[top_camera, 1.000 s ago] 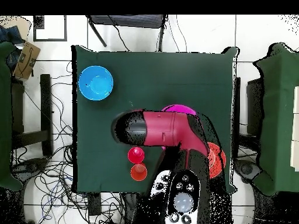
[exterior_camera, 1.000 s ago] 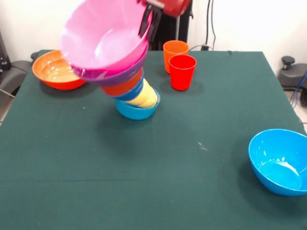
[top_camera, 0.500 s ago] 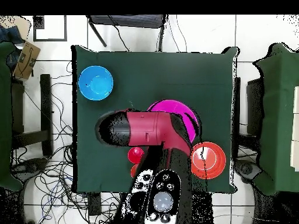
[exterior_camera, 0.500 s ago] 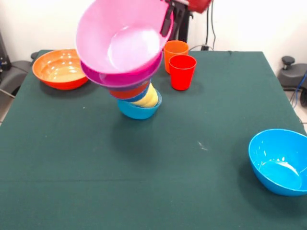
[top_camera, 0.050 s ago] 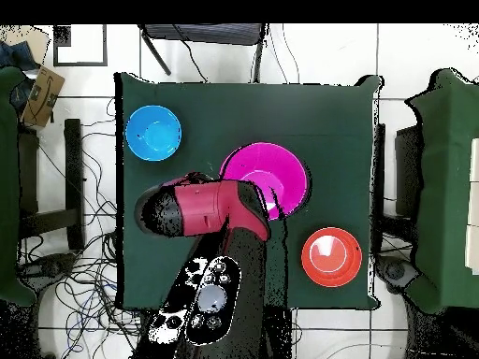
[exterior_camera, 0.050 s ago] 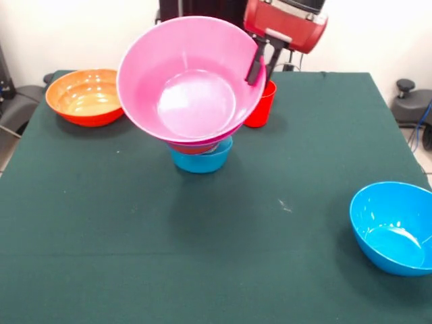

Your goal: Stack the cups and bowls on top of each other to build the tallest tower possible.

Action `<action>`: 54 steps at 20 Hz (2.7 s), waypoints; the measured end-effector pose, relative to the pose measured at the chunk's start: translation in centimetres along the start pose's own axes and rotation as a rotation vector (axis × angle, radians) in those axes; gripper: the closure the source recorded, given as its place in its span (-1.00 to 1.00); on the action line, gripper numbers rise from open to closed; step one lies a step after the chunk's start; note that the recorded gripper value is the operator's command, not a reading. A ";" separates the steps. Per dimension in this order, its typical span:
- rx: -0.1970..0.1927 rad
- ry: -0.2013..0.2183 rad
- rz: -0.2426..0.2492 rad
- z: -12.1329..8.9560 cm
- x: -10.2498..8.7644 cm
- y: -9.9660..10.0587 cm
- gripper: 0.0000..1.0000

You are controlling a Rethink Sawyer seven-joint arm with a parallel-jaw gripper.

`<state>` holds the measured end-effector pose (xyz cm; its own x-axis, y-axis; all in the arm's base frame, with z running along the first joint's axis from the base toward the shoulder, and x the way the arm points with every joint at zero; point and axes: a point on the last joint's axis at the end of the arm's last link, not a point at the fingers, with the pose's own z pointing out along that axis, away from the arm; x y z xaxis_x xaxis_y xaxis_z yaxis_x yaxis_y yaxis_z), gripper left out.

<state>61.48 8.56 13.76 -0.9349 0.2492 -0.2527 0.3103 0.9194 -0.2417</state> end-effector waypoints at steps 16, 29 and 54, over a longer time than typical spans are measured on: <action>-0.012 0.038 0.059 -3.4 3.3 -2.5 1.00; -0.034 -0.039 0.056 -2.0 3.6 -2.6 1.00; -0.058 -0.064 0.096 -1.2 3.4 -2.7 1.00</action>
<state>57.27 7.26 14.67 -0.8879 0.3190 -0.3314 0.3859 0.9087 -0.1593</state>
